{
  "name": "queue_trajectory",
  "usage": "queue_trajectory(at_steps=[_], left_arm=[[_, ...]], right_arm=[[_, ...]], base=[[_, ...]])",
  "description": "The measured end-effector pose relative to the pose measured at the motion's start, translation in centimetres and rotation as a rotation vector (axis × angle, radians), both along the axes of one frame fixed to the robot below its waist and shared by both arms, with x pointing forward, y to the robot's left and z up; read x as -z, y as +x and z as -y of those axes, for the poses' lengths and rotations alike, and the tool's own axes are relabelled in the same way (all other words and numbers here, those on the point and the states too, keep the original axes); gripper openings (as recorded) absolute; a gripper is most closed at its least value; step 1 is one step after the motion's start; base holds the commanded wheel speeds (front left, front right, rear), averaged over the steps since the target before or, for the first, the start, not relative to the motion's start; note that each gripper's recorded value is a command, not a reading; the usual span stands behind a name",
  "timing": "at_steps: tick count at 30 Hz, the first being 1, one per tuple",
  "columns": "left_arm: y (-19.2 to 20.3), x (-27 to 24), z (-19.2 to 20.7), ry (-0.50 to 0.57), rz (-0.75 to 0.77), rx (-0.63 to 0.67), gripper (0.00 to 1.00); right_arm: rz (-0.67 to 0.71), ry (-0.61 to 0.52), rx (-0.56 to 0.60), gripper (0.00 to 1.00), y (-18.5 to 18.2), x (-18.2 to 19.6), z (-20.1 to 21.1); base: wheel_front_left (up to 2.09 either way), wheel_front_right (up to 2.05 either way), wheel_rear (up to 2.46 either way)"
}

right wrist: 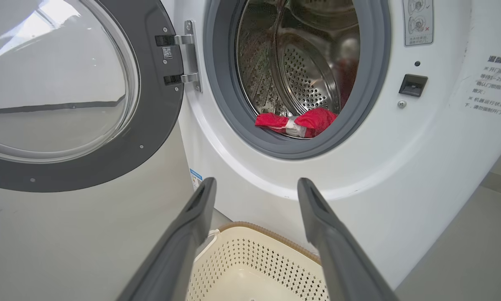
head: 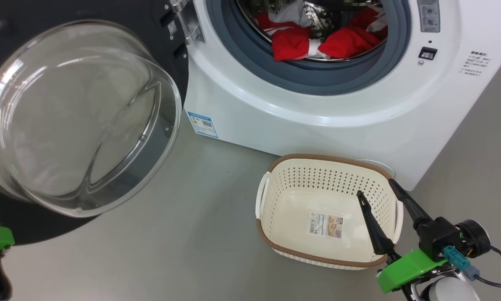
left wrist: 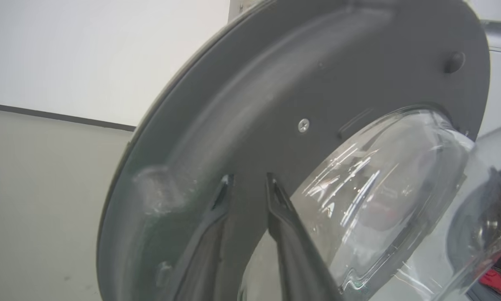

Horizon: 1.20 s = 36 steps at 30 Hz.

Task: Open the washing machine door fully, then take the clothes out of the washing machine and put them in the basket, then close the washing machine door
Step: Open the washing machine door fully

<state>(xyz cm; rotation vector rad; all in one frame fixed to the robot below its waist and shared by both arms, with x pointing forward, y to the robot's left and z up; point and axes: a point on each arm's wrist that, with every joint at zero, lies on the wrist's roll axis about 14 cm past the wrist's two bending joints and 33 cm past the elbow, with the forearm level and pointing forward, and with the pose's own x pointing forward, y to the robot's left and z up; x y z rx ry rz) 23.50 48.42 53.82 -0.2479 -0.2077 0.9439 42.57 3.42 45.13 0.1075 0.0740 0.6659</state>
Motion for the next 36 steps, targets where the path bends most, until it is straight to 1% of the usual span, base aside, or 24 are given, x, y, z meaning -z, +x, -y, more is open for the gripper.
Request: queue_trajectory(at_steps=[4,6,9,10,11,13,17,21,23,30,36], left_arm=[[0.0,-2.0,1.1,0.062,0.055,0.025,1.0],[0.4,-3.3,2.1,0.093,0.102,0.063,1.0],[1.6,-7.1,3.9,0.186,0.196,0.142,1.0],[1.6,-7.1,3.9,0.186,0.196,0.142,1.0],[1.9,-8.3,4.4,0.219,0.226,0.163,1.0],[2.7,-9.6,5.7,0.246,0.266,0.209,1.0],[5.2,-9.5,9.6,0.239,0.282,0.354,1.0],[8.2,-9.8,14.1,0.223,0.315,0.527,1.0],[9.2,-8.9,16.1,0.203,0.299,0.601,1.0],[11.4,-5.7,21.0,0.15,0.23,0.76,1.0],[11.7,-2.1,23.2,0.142,0.114,0.849,1.0]], right_arm=[[0.014,0.014,0.016,1.0,-0.1,-0.9,0.3],[0.021,0.023,0.034,1.0,-0.1,-1.4,0.7],[0.03,0.033,0.081,1.0,0.3,-2.0,2.0],[0.03,0.033,0.081,1.0,0.3,-2.0,2.0],[0.031,0.043,0.099,1.0,0.5,-2.2,2.6],[0.042,0.055,0.128,1.0,0.6,-2.9,3.5],[0.063,0.064,0.18,1.0,0.4,-3.8,5.3],[0.095,0.068,0.248,1.0,0.4,-4.9,7.8],[0.119,0.063,0.282,1.0,0.4,-5.6,9.1],[0.182,0.067,0.403,1.0,-0.3,-7.7,13.6],[0.177,0.047,0.487,1.0,-2.6,-7.4,16.9]], base=[[0.0,0.0,0.0],[0.0,0.0,0.0],[0.0,0.0,0.0],[0.0,0.0,0.0],[0.0,0.0,0.0],[0.0,0.0,0.0],[0.0,0.0,0.0],[0.0,0.0,0.0],[0.0,0.0,0.0],[0.0,0.0,0.0],[0.0,0.0,0.0]])
